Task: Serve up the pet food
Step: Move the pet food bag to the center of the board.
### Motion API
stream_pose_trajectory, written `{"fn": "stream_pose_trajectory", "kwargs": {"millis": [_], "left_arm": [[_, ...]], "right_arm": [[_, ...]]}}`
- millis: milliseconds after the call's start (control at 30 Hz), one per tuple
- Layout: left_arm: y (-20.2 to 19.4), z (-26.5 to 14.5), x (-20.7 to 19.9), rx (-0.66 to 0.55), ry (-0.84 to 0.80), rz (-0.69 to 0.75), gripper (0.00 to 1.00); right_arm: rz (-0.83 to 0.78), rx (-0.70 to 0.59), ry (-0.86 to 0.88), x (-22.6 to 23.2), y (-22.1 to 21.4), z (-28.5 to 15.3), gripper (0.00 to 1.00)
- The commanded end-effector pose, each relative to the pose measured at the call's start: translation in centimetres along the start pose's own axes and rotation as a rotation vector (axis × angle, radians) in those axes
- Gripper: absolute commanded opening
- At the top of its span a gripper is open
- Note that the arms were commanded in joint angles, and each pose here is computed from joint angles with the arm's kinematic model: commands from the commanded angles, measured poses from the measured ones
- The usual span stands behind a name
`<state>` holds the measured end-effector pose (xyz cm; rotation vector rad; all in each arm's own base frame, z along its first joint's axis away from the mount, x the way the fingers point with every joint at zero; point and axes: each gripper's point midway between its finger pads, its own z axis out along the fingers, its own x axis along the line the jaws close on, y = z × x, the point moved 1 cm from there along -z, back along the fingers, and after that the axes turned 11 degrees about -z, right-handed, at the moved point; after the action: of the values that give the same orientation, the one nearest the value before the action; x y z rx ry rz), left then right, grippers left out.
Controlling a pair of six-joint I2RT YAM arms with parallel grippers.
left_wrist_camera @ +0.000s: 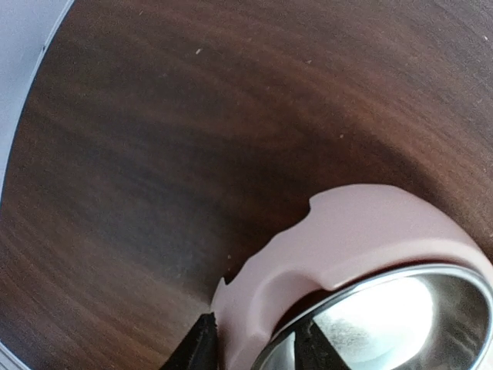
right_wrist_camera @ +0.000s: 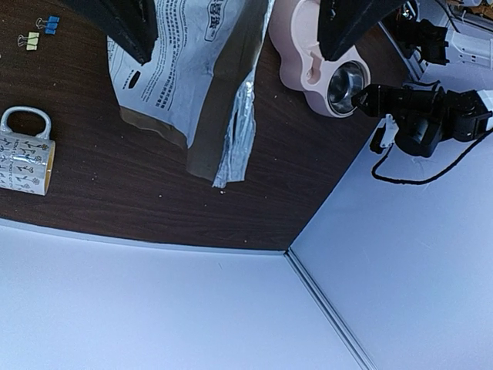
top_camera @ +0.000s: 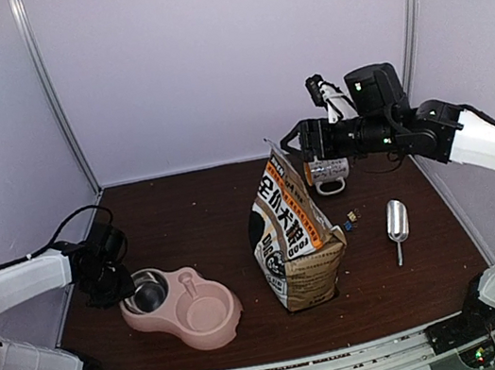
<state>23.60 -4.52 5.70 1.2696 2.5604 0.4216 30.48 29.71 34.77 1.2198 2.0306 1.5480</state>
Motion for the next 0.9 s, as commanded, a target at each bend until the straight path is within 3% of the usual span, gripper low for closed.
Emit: {"fn": "stream_pose_trajectory", "kwargs": {"millis": [0,500,867], "left_arm": [[3.2,0.3,-1.9,-0.063,0.002,0.094,0.35],[10.7,1.9,-7.7,-0.140,0.011,0.292,0.33],[15.1,2.1,-12.7,-0.192,-0.076,0.389,0.34]], "right_arm": [[-0.013,-0.043,-0.029,-0.6,0.6,-1.2,0.73],[-0.014,-0.033,-0.072,-1.6,-0.3,-1.6,0.74],[-0.004,-0.030,-0.105,-2.2,-0.6,-2.2,0.75]]}}
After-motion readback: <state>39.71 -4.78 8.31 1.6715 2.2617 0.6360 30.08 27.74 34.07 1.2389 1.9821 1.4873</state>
